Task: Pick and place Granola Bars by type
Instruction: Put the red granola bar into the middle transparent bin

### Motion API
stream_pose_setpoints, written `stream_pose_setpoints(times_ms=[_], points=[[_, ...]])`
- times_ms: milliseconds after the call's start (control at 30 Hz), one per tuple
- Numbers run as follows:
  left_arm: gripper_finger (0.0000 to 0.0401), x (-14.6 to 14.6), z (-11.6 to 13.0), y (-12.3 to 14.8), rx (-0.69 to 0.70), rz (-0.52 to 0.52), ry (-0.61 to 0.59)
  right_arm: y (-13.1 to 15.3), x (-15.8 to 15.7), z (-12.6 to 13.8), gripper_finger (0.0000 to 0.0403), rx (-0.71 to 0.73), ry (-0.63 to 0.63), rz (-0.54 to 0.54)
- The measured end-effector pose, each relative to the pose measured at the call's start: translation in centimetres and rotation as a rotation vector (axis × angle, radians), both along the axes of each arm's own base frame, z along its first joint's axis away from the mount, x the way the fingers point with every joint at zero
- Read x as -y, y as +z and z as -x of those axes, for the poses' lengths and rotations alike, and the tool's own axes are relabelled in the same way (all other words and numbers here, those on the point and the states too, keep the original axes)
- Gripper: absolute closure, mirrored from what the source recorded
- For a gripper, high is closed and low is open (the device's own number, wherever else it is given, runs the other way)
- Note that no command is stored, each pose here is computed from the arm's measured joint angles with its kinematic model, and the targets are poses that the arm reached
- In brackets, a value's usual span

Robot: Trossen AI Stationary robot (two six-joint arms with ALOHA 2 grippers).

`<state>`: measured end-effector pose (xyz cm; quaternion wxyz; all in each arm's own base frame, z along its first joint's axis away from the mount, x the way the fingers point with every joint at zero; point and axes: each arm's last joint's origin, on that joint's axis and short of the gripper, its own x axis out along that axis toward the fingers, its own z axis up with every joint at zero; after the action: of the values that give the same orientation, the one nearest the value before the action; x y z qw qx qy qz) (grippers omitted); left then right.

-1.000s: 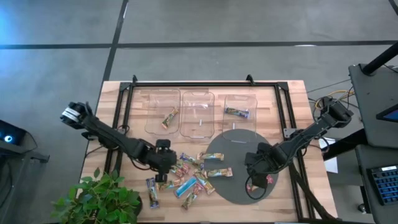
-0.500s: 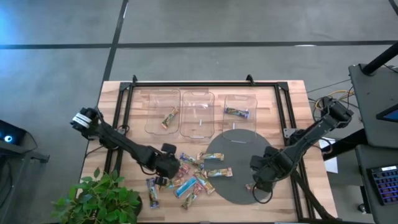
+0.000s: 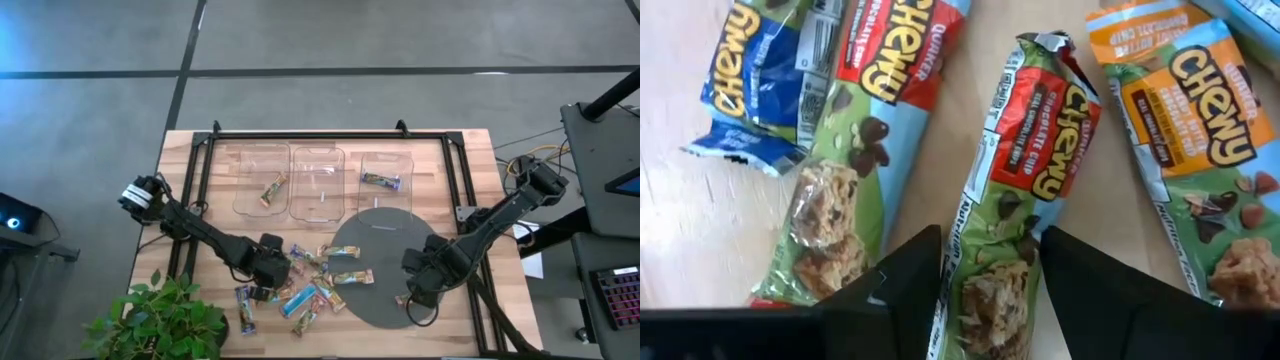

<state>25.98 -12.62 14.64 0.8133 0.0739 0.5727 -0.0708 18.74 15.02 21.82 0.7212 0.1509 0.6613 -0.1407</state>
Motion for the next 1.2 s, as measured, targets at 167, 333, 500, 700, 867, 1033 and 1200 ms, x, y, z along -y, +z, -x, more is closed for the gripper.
stream_pose_setpoints(times_ms=[167, 333, 500, 700, 867, 1033, 1200], points=[[0.0263, 0.0, 0.0, 0.0, -0.004, 0.012, 0.028, -0.1, 0.0, 0.0, 0.0177, 0.001, 0.004, 0.007], [0.0323, 0.1, 0.0, 0.1, -0.010, 0.032, 0.021, -0.1, 0.1, 0.0, 0.0177, 0.012, 0.002, 0.022], [0.0365, 0.4, -0.5, 1.3, -0.012, 0.050, 0.030, -0.1, 0.1, 0.0, 0.0177, 0.012, 0.003, 0.023], [0.0370, 0.1, -0.7, 5.8, 0.006, 0.026, 0.046, -0.1, 0.1, 0.0, 0.0177, 0.012, 0.031, 0.026], [0.0371, -2.5, -1.5, 11.1, 0.182, -0.052, 0.204, -0.1, 0.1, 0.0, 0.0177, 0.009, 0.055, 0.030], [0.0371, -10.8, -3.3, 14.8, 0.398, 0.128, 0.909, -0.2, 0.2, 0.1, 0.0177, 0.006, -0.027, 0.024], [0.0371, -17.8, -4.2, 15.5, 0.553, 0.294, 1.149, -0.2, -0.5, 0.5, 0.0177, 0.009, -0.022, 0.016]])
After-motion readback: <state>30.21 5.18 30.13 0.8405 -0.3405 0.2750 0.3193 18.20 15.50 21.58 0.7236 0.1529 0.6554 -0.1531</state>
